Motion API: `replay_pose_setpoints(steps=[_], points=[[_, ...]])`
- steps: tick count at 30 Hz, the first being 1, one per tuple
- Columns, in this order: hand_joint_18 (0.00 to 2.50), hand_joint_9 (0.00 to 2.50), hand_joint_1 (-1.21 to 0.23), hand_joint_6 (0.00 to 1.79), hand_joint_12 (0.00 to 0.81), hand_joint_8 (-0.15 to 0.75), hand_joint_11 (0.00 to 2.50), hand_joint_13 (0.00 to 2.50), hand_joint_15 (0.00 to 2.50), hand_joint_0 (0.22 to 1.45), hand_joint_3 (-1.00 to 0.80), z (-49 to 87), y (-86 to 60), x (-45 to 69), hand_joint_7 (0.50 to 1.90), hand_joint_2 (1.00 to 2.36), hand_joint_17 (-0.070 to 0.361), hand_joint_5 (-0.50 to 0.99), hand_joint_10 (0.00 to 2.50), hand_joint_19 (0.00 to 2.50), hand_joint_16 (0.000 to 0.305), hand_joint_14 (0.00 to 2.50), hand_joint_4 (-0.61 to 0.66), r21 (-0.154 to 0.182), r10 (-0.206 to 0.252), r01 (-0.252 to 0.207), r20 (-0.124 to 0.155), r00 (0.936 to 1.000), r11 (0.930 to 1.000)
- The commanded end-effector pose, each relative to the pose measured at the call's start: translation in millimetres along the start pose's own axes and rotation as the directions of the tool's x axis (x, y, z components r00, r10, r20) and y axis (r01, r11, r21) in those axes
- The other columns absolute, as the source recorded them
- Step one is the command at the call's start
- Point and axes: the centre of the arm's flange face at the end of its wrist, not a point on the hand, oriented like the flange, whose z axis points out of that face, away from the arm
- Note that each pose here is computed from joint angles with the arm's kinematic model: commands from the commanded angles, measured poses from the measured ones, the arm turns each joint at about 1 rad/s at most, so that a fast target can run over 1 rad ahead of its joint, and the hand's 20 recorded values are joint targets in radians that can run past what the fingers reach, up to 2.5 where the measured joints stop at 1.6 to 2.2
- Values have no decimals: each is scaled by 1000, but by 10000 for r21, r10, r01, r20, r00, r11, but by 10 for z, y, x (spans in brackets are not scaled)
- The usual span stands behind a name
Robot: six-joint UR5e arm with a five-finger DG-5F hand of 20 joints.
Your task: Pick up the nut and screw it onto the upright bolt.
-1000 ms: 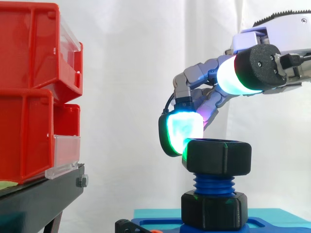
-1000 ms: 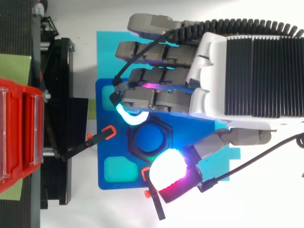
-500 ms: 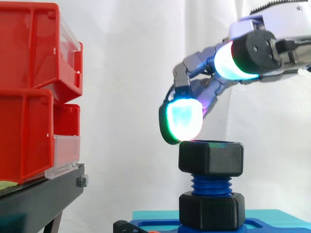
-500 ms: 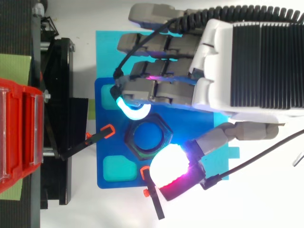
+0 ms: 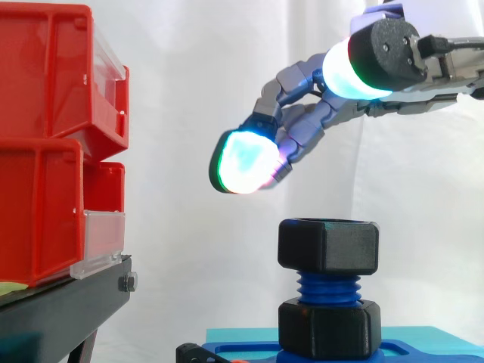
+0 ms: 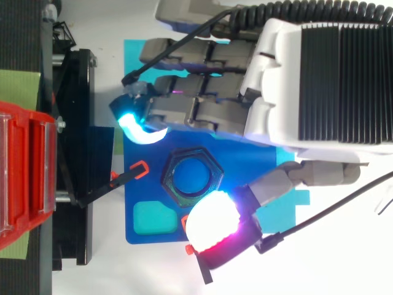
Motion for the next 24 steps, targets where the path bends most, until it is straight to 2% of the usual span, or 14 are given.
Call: replay_pose_setpoints(steps=[1,6,11,14,15,17,24], points=[[0,467,-151,501,312,205,0,245,0,497,-500,21,77,8,643,1000,78,-138,0,0,34,0,189,-74,4,-3,103,9999,10000],[0,446,-135,502,316,214,0,231,0,495,-500,34,184,35,685,1000,79,-132,0,0,35,0,198,-111,9,-8,50,10000,9999],[0,480,-134,502,319,223,0,261,0,495,-500,10,260,77,713,1000,80,-117,0,0,36,0,211,-140,-10,7,-218,9998,9999],[0,500,-142,502,317,230,0,284,0,499,-500,-2,271,132,747,1000,79,-110,0,0,35,0,219,-151,-24,19,-328,9995,9999],[0,503,-143,503,316,230,0,291,0,500,-500,-20,256,202,760,1000,79,-106,0,0,35,0,222,-129,-23,17,-448,9990,9999],[0,510,-146,503,315,236,0,301,0,501,-500,-25,248,238,784,1000,78,-101,0,0,35,0,221,-125,6,-12,-464,9989,9999],[0,546,-159,503,306,242,0,337,0,510,-500,-31,187,228,871,1000,73,-84,0,0,32,0,247,-79,15,-18,-456,9990,10000]])
